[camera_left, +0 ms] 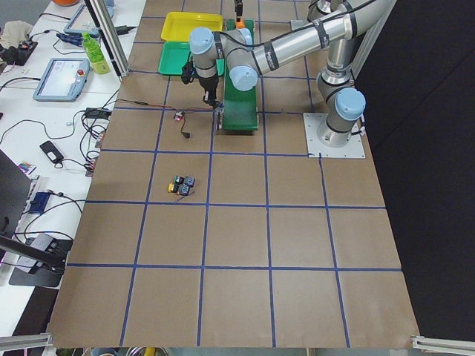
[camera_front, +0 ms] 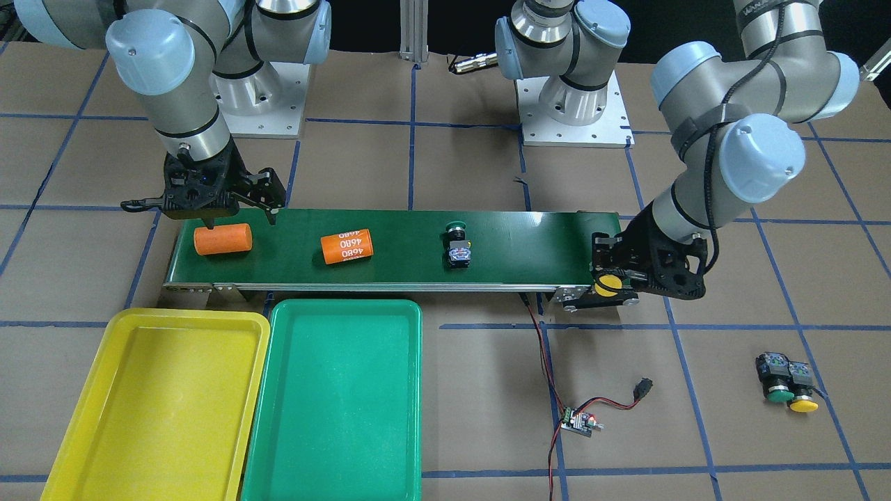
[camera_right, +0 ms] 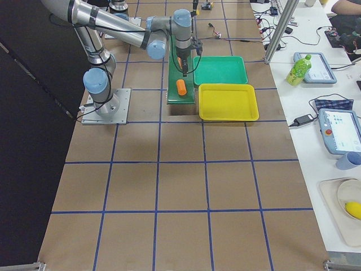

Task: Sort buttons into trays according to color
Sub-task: 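Place the yellow button on the belt with the left gripper while the right hovers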

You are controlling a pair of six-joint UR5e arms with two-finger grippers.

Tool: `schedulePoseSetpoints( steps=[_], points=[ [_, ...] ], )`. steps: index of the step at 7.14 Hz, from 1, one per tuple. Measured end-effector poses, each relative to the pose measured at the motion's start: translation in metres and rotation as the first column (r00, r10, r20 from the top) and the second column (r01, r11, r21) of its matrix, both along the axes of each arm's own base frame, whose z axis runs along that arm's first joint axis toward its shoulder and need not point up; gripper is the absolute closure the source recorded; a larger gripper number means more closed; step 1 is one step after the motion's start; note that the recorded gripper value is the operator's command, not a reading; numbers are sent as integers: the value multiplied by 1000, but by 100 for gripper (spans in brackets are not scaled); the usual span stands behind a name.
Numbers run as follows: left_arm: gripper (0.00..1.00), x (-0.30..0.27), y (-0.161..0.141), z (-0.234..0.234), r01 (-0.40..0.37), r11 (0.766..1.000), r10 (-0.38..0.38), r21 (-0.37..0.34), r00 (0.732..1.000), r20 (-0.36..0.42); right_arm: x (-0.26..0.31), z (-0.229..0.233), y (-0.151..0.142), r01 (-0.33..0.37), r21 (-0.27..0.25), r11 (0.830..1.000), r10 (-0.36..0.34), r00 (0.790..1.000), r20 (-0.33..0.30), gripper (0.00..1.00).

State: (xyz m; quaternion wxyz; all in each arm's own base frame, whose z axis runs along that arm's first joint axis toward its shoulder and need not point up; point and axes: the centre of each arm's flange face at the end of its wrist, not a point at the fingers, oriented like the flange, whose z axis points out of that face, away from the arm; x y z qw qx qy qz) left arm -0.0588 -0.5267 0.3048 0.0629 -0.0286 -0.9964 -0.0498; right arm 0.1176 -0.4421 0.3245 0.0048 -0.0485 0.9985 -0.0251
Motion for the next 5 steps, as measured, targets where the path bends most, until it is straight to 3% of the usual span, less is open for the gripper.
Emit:
schedulePoseSetpoints(
  steps=[1,2,3,5],
  points=[
    [74,-12,19,-13,-91,995,90,45,996,21,1,-1,1,0,3,1000,0,1000,5,0],
    [14,-17,34,-24,-153,985,149,76,987,59,1,-3,2,-3,7,1000,3,1000,6,0],
    [0,-18,43,-31,-178,980,170,93,981,91,0,-4,2,-10,10,1000,10,1000,2,0],
    [0,-16,44,-30,-192,977,182,88,977,112,1,-5,2,-18,10,1000,18,1000,3,0]
  ],
)
